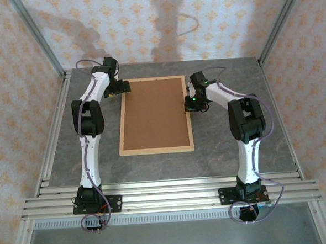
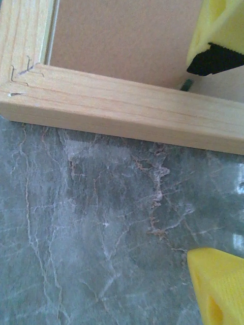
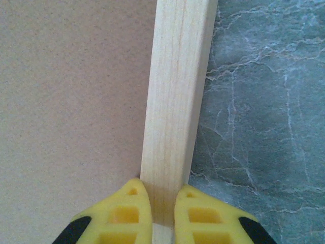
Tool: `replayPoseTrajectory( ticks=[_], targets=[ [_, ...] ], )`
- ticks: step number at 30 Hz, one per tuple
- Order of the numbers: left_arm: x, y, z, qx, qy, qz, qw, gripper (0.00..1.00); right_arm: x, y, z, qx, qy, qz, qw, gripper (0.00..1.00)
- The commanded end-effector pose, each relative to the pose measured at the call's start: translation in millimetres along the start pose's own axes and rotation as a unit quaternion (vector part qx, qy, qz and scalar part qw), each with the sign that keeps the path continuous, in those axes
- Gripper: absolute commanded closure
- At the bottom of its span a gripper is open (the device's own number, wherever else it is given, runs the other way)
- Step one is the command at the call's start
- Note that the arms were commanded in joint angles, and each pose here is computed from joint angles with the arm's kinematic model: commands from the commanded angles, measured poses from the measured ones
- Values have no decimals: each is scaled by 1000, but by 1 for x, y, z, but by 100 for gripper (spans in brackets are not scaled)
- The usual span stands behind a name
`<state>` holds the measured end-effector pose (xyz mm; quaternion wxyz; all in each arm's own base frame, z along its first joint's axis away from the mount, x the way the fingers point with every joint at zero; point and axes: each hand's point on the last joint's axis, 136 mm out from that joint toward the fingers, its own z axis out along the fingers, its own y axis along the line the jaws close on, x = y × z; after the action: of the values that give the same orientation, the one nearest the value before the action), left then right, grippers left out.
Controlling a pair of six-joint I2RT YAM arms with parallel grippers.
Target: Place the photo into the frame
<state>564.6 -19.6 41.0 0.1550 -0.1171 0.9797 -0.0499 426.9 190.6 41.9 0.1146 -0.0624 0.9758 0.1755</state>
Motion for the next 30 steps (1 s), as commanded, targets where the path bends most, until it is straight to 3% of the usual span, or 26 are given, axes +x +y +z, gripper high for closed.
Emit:
replayPoseTrajectory(
  ticks=[1, 13, 20, 30],
  targets=[
    [-9, 4, -3, 2, -9, 8, 1000, 11, 30, -4, 7, 28, 58, -38, 997, 89],
    [-10, 14, -21, -5, -10, 10, 1000, 11, 28, -11, 8, 47, 62, -39, 996, 88],
    [-16, 12, -21, 29, -15, -16, 999, 11, 31, -11, 9, 45, 65, -37, 996, 88],
    [-14, 22, -19, 14, -14, -19, 1000, 11, 31, -11, 10, 43, 65, -36, 996, 88]
  ],
)
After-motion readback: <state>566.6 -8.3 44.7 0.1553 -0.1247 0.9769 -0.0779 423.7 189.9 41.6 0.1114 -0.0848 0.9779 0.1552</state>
